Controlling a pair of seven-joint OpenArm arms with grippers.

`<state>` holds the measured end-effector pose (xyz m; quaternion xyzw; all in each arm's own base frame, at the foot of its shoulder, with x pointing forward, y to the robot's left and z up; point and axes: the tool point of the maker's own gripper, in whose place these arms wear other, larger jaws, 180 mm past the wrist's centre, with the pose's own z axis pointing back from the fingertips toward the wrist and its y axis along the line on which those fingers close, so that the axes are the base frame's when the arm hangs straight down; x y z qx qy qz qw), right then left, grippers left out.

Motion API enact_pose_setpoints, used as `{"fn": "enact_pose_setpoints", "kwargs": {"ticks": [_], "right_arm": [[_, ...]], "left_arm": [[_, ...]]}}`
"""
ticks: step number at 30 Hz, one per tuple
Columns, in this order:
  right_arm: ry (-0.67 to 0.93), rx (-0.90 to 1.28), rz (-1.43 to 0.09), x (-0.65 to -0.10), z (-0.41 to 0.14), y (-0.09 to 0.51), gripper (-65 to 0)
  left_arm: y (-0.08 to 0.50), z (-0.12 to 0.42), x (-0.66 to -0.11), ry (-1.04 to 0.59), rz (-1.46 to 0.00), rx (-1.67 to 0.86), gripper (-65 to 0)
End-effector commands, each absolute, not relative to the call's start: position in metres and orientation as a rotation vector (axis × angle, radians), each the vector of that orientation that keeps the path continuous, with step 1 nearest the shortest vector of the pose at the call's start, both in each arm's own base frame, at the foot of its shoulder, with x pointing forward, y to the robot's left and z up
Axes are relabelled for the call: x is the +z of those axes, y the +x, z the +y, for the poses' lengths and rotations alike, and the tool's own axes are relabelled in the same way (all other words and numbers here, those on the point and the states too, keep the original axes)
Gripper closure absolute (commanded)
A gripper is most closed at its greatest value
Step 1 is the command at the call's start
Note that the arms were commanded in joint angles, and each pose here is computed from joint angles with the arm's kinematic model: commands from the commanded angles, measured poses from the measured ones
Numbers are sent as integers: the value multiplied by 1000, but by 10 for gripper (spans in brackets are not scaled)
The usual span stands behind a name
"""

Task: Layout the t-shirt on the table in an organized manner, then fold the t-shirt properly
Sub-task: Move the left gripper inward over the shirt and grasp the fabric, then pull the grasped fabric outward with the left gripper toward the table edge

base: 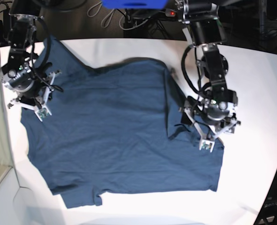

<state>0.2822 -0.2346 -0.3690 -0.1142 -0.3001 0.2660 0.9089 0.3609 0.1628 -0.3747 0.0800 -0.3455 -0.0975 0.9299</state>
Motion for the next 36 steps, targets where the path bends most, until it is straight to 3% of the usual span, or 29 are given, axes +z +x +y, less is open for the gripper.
{"fn": "enact_pose_setpoints", "kwargs": {"ticks": [1,7,13,36], "right_arm": [[-253,550,-660,-357,-237,291,-235],[-252,551,-660,-357,-236,291,-235],[-256,553,-659,-357,-238,291,-235],[-252,552,-657,-358,-237,290,-235]], "left_arm": [[374,162,-361,160,-768,-193,-525],[375,152,-380,29,-759,-145,-506],[377,150,-379,-40,-781,-117,-337],[368,179,-395,-34,-744,-22,-339]]}}
